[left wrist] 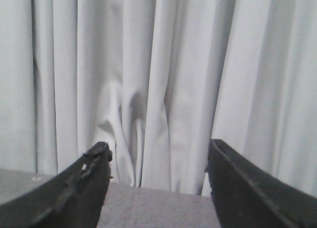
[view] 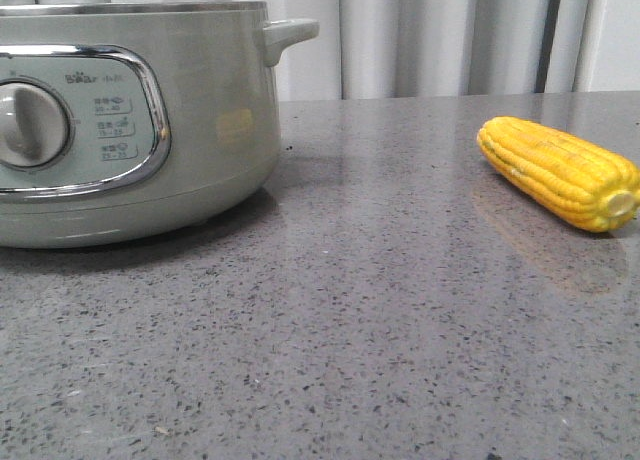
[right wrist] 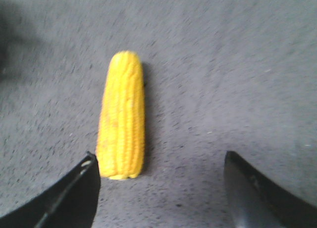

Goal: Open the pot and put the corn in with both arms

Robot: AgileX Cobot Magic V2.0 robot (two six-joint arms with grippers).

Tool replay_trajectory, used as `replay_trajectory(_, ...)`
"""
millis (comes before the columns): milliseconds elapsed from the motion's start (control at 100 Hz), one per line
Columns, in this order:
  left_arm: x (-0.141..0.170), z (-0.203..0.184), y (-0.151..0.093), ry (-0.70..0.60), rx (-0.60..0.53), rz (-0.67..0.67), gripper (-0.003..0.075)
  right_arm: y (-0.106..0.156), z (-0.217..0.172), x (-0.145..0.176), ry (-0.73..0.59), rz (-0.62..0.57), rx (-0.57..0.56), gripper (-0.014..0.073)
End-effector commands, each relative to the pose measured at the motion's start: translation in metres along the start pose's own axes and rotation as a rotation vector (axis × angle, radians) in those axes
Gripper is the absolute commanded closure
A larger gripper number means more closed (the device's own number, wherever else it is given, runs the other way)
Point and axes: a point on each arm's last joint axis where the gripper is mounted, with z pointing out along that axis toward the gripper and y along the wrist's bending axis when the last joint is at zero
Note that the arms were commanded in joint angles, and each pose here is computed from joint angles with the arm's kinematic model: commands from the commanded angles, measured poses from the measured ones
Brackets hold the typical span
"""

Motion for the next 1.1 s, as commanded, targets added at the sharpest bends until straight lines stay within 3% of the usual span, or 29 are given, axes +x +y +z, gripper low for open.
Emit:
replay_trajectory(0,-0.025,-0.006,-0.004,-0.121,0.029,-0.011,0.0312,0.007,0.015,-0.023,0.005,-0.038,-0.05,0.0135)
replay_trajectory(130,-0.03,-0.012,-0.005,-0.14,0.043,-0.016,0.0312,0.01,0.054,-0.034,0.059,-0.034,-0.061,0.0135)
replay_trajectory(350,-0.033,-0.017,-0.005,-0.16,0.045,-0.018,0.0312,0.015,0.119,-0.026,0.226,-0.015,-0.078,0.0135)
replay_trajectory(510,-0.033,-0.018,-0.005,-0.16,0.046,-0.018,0.0312,0.017,0.144,-0.019,0.299,-0.008,-0.083,0.0139)
replay_trajectory(580,-0.033,-0.018,-0.005,-0.16,0.046,-0.018,0.0312,0.017,0.149,-0.017,0.314,-0.008,-0.082,0.0188)
replay_trajectory(840,-0.033,-0.018,-0.005,-0.158,0.046,-0.018,0.0312,0.022,0.131,-0.033,0.281,0.01,-0.123,0.0578)
replay_trajectory(910,-0.033,-0.018,-0.005,-0.158,0.046,-0.018,0.0312,0.033,0.113,-0.049,0.208,-0.018,-0.174,0.062)
replay_trajectory(1090,-0.033,-0.018,-0.005,-0.157,0.046,-0.018,0.0312,0.076,0.058,-0.097,-0.054,-0.096,-0.313,0.062)
